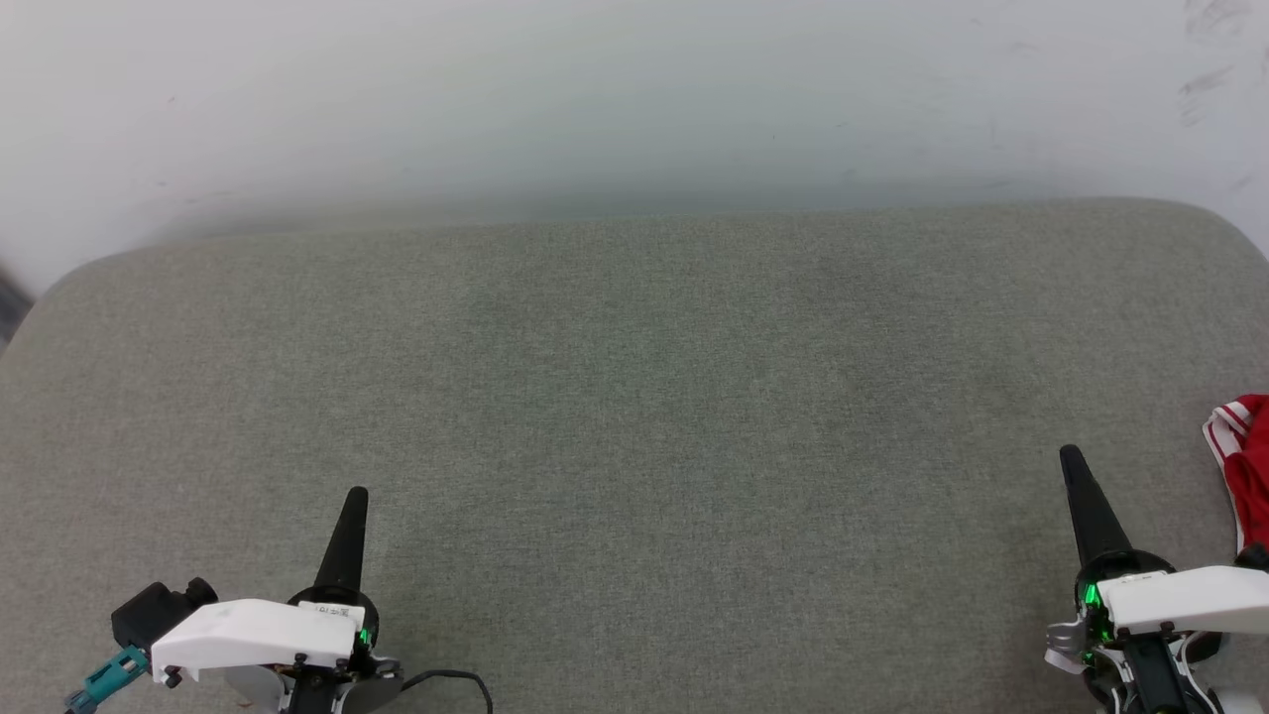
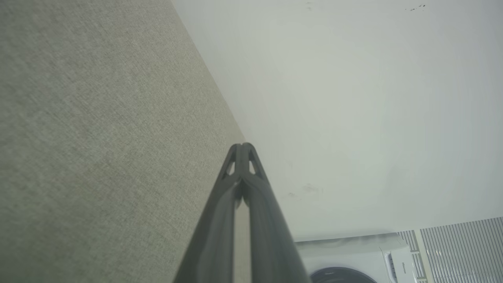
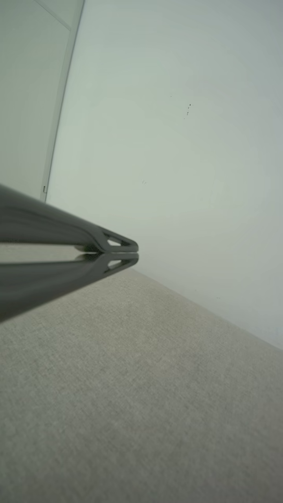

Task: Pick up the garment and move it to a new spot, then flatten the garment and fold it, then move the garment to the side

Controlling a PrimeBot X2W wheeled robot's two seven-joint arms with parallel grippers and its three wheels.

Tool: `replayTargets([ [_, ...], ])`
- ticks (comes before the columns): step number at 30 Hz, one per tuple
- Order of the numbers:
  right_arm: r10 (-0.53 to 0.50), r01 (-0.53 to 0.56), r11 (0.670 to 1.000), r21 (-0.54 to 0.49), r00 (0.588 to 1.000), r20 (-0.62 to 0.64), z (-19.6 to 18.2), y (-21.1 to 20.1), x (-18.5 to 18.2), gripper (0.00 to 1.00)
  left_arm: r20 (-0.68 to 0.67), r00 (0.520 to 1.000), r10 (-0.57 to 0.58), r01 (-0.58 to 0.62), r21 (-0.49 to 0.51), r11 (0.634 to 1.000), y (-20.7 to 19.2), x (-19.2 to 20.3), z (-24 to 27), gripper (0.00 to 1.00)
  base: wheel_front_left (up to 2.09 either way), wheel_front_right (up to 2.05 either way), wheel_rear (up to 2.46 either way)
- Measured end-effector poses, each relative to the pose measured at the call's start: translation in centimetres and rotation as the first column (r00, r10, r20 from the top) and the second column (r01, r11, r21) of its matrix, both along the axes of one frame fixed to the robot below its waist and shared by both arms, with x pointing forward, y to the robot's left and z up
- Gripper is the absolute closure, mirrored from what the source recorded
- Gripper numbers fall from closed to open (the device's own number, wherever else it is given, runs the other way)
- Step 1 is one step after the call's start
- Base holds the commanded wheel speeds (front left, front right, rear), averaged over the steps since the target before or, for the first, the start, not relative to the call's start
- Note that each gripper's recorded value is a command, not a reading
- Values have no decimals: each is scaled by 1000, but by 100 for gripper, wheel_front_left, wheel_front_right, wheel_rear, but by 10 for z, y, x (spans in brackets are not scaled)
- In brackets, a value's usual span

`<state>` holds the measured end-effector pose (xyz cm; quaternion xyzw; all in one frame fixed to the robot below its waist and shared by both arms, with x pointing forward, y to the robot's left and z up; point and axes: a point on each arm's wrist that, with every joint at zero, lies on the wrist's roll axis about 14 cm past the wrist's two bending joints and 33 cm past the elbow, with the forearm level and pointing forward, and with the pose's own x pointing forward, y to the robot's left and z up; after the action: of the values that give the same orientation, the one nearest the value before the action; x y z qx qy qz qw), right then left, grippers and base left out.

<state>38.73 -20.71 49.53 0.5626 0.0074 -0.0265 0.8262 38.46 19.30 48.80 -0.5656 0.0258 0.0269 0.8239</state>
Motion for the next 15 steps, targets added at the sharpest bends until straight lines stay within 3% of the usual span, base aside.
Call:
replayTargets([
  [15, 7, -9, 991, 131, 1000, 11, 3, 2, 1, 100, 15, 1000, 1, 1, -129, 992, 2, 1, 4, 100, 0, 0, 0],
])
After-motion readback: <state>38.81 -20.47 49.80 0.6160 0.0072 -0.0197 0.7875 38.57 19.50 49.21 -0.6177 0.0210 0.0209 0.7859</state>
